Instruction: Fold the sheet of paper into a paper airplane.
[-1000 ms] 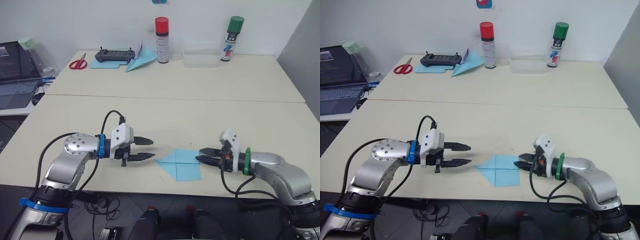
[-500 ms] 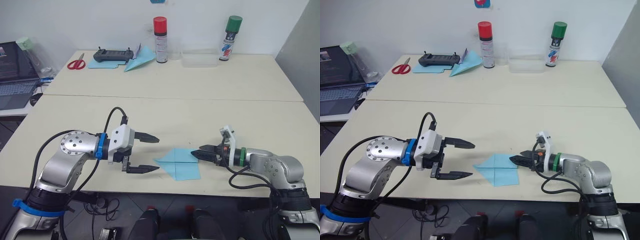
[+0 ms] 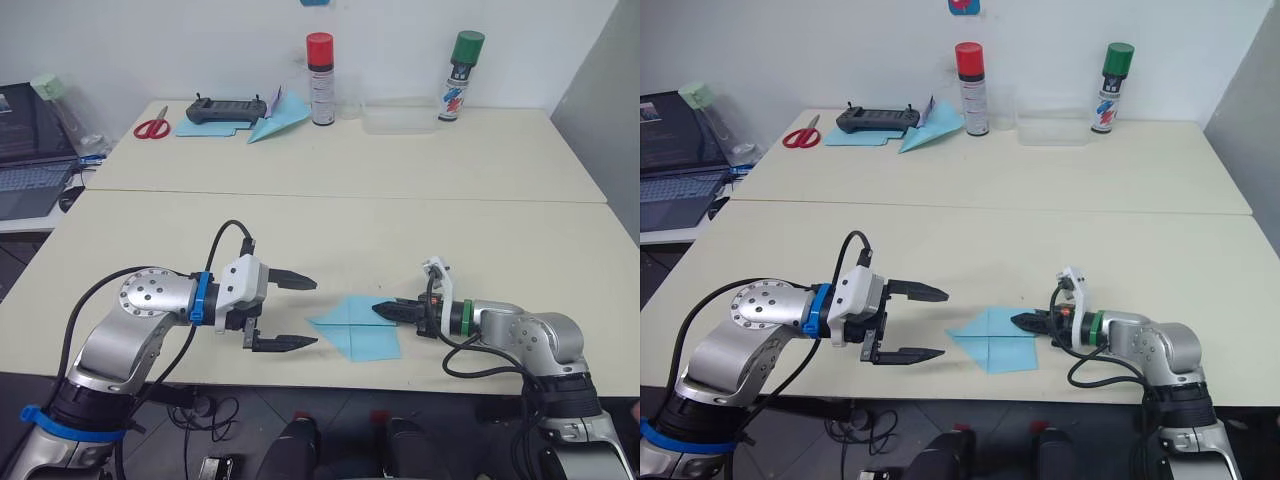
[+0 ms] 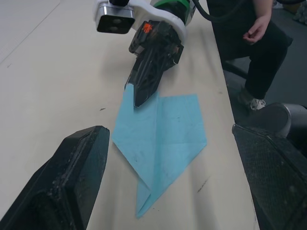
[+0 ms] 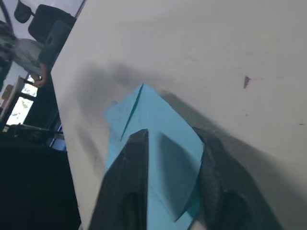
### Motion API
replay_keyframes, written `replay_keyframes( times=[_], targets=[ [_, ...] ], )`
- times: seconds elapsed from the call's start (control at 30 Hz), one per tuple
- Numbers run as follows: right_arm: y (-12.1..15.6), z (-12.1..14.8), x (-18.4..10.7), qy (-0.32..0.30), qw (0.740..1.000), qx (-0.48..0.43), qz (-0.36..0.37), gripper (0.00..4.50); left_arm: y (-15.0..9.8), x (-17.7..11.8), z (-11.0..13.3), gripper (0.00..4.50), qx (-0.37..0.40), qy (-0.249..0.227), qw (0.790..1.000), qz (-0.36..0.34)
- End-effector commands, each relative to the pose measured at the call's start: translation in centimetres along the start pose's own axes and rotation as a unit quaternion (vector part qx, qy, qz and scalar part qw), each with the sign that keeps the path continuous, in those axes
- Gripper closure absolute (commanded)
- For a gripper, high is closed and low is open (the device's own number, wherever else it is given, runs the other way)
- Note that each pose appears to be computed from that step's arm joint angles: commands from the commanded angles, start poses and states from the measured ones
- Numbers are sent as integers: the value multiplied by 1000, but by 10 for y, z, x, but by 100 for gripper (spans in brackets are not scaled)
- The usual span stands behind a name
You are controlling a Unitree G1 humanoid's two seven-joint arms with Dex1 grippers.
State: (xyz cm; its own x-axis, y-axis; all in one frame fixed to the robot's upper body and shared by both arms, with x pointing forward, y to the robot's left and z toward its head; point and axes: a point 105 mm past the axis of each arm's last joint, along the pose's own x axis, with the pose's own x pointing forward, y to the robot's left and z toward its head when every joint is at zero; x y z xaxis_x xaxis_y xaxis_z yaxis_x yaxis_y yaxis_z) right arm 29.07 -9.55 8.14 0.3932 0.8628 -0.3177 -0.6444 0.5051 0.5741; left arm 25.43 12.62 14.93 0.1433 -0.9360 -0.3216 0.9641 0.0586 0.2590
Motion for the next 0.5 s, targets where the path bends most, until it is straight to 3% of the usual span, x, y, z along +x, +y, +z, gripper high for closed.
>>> replay_keyframes(
  times=[0.03,0.1,0.2,0.33,0.43,0.5],
  targets=[
    [0,3,0,-12,1000,-6,-3,447,2,-4,11,0,18,-11,1000,12],
    [6,24,0,-51,998,-26,3,447,10,-9,11,0,-4,-14,999,39],
    [23,61,-4,-104,991,-79,18,447,32,-27,18,0,-95,-31,991,92],
    [40,102,-5,-151,959,-238,4,447,63,-56,25,0,-123,-36,978,164],
    [56,112,6,-156,876,-456,-5,447,60,-62,27,0,-128,-22,979,158],
    [60,104,17,-139,799,-585,-7,447,58,-62,27,0,-129,-19,979,157]
  ],
)
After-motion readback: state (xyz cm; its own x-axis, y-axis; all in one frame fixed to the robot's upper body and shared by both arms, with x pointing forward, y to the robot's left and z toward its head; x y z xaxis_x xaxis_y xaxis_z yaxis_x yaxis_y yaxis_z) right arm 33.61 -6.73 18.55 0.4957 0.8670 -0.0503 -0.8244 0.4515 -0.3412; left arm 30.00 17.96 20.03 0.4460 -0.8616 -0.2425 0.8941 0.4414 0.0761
